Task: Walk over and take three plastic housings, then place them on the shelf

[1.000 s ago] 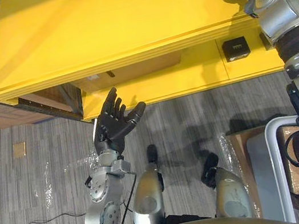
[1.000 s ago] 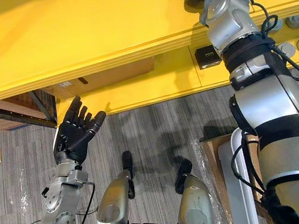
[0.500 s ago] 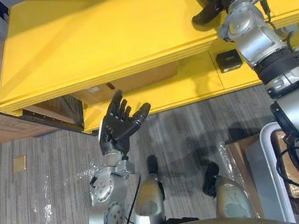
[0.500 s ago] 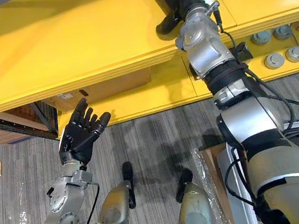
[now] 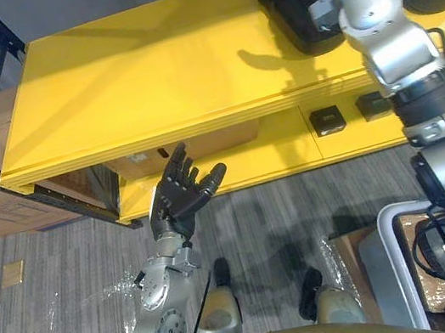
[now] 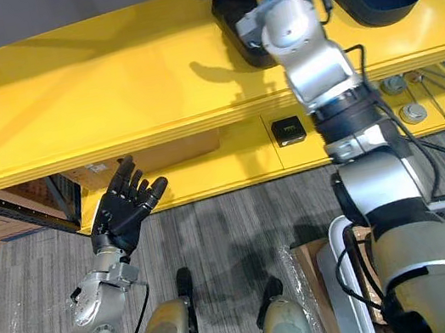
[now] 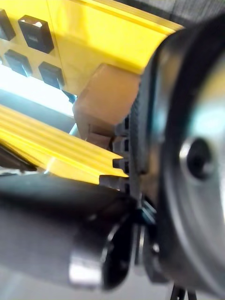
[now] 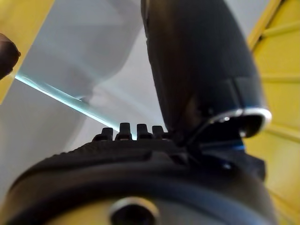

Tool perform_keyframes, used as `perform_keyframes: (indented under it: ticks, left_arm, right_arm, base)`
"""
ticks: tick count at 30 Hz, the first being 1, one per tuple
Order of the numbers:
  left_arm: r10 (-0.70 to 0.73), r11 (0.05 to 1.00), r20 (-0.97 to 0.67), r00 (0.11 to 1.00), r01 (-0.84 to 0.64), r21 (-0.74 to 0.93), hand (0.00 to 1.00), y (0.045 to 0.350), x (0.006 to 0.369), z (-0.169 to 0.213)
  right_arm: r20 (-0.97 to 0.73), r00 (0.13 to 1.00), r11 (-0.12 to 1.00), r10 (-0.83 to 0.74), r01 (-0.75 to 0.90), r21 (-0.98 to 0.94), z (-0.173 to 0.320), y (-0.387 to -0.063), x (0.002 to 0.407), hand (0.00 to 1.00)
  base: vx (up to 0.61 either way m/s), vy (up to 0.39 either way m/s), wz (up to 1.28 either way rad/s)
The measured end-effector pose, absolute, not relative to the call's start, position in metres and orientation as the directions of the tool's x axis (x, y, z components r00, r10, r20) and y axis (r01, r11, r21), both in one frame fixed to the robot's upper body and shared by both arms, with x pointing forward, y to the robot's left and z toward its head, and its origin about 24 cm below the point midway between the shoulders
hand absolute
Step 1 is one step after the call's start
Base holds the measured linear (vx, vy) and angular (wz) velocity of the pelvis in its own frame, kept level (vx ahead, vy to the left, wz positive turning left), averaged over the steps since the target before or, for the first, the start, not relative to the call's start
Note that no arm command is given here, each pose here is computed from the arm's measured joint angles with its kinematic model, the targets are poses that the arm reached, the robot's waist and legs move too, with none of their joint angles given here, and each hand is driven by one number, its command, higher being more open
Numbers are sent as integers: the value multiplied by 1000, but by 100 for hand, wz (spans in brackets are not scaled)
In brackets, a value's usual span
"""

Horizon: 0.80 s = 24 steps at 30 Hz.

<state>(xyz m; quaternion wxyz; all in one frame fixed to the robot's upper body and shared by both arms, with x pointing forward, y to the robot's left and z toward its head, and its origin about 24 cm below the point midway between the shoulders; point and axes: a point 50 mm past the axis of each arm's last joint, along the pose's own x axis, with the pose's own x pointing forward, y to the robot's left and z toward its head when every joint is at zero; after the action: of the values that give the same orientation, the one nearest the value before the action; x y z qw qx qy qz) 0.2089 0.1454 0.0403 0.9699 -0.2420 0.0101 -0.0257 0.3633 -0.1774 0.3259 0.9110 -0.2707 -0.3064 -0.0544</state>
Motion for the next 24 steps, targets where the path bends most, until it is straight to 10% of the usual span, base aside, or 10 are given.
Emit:
perform_keyframes:
  ticks: [8, 24]
  left_arm:
    - [-1, 889, -44, 999, -19, -457, 100, 160, 199, 32]
    - [49, 919, -26, 998, -56, -390, 100, 167, 203, 37]
  right_arm:
    - [465, 885, 955, 0, 139, -263, 249, -235, 333, 100]
    - [375, 906, 975, 196, -141, -171, 187, -213, 311, 100]
  base:
    - [20, 6, -7]
    - [-1, 11, -6]
